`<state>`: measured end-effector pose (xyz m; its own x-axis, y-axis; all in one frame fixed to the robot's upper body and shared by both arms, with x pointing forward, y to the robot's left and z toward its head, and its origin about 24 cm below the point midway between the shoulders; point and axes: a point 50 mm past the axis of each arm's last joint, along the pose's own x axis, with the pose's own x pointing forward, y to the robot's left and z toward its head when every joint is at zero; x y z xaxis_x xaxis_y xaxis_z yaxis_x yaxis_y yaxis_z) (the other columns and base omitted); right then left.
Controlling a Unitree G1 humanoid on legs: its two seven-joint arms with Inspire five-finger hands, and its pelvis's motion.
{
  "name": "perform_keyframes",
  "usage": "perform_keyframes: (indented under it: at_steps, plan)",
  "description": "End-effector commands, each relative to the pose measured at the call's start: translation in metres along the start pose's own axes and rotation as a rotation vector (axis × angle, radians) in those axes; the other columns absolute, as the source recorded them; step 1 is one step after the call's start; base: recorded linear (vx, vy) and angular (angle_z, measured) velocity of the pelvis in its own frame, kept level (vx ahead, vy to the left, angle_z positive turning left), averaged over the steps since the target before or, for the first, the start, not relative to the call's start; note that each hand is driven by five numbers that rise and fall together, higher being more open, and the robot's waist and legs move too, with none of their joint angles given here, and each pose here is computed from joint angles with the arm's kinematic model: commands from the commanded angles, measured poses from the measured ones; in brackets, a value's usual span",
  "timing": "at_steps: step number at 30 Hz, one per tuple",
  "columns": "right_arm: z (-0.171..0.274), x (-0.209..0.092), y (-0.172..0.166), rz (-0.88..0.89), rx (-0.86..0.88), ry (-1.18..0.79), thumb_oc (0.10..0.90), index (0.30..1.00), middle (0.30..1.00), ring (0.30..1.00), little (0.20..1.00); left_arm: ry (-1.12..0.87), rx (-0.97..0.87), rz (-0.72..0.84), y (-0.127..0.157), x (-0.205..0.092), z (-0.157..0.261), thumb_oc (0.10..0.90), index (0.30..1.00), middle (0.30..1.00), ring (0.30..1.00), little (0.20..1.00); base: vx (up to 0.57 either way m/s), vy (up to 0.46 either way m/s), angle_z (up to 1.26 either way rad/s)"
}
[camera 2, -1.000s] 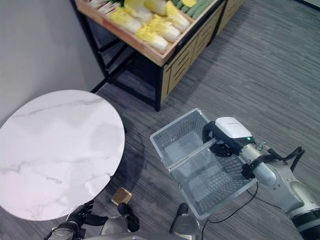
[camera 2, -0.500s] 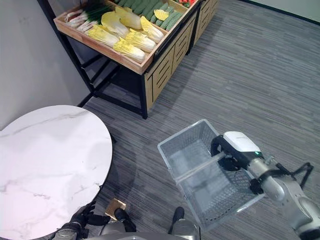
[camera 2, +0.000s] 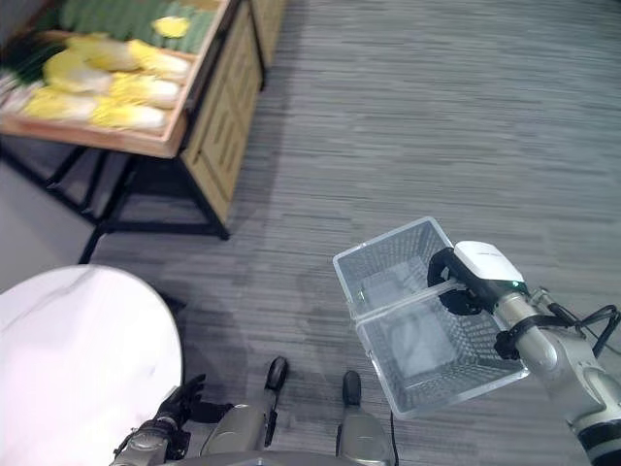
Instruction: Get the vegetables into the basket
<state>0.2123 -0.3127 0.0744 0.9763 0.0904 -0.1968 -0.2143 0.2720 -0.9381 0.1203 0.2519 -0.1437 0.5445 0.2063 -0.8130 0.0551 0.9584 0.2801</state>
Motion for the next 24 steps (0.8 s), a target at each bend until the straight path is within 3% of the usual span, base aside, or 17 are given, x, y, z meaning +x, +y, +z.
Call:
perform_keyframes:
  at_steps: [1, 7, 24]
  plan:
    - [0.032, 0.021, -0.059, -0.286, 0.07, -0.185, 0.4, 0.3, 0.3, 0.3, 0.3, 0.001, 0.05, -0.002, 0.008, -0.003, -0.007, 0.9, 1.0, 1.0, 1.0, 1.0, 0.04, 0.136, -0.99]
    - [0.01, 0.021, -0.035, -0.231, 0.097, -0.067, 0.4, 0.3, 0.3, 0.3, 0.3, 0.039, 0.046, -0.004, 0.007, -0.006, -0.018, 0.9, 1.0, 1.0, 1.0, 1.0, 0.13, 0.047, -0.7]
    - [-0.082, -0.014, 0.046, -0.1, 0.34, 0.483, 0.4, 0.3, 0.3, 0.3, 0.3, 0.187, 0.063, -0.031, -0.012, -0.012, -0.045, 0.9, 1.0, 1.0, 1.0, 1.0, 0.08, -0.019, 0.16]
